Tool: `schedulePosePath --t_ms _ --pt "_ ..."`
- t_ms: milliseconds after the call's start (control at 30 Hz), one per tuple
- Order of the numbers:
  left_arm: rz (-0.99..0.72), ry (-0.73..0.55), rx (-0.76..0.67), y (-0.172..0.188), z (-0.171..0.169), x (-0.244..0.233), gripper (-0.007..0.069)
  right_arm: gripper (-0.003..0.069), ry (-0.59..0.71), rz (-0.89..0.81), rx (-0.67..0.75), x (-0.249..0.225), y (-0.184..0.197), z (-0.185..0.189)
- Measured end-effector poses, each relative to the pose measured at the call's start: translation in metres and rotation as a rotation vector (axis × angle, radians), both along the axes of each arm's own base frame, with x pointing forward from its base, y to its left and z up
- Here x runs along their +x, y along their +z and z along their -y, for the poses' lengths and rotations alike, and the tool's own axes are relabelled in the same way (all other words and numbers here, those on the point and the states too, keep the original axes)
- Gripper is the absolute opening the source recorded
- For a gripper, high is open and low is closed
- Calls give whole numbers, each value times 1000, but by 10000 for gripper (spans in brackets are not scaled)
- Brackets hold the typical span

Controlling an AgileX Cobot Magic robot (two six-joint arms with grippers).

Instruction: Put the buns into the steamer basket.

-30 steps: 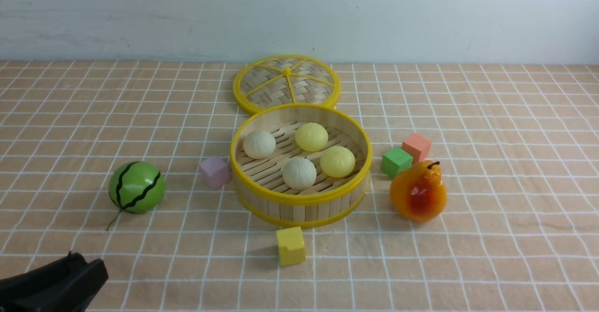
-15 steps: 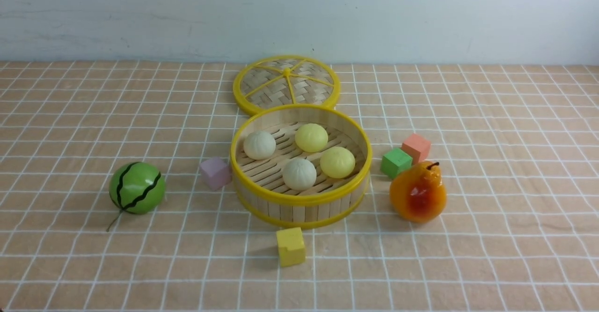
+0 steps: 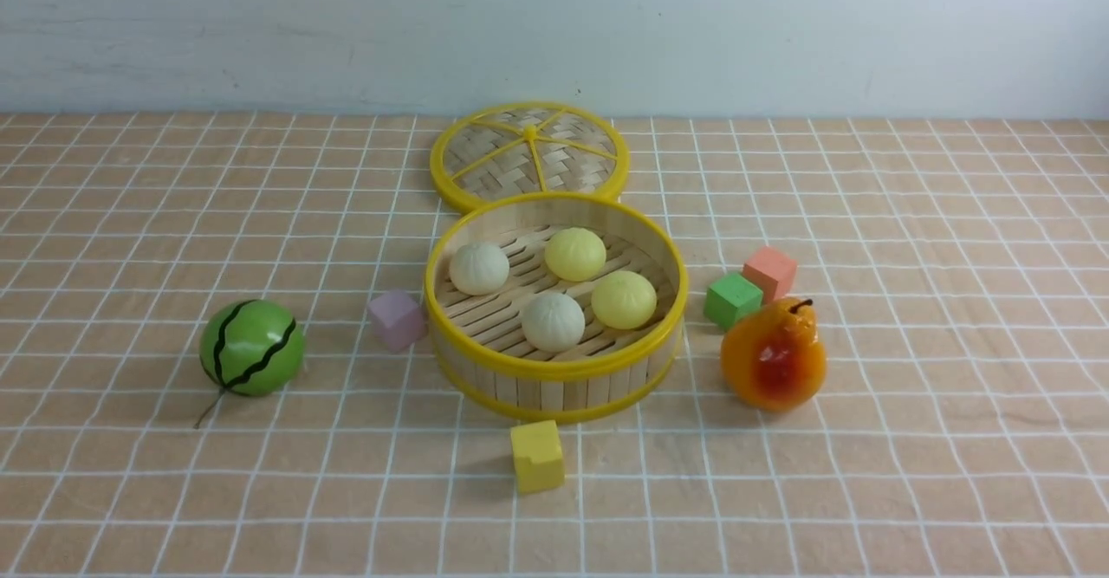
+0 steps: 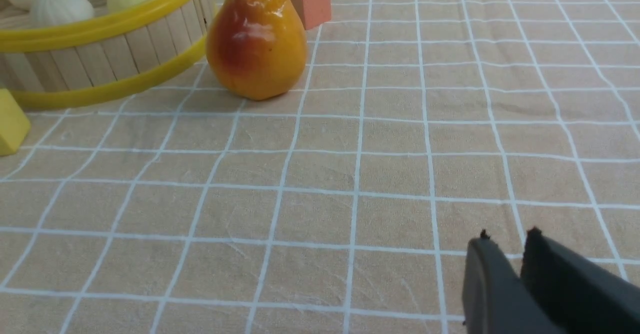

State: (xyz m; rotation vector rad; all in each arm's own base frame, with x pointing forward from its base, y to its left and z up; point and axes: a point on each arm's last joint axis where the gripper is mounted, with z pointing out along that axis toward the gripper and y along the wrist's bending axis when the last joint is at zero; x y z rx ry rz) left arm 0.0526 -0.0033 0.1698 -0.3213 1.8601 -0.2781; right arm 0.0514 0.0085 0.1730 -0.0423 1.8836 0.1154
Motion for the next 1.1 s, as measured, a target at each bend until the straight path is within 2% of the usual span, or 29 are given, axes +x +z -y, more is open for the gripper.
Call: schedulePosePath --t_ms 1100 --pt "0 3 0 0 0 0 -13 149 0 0 0 0 0 0"
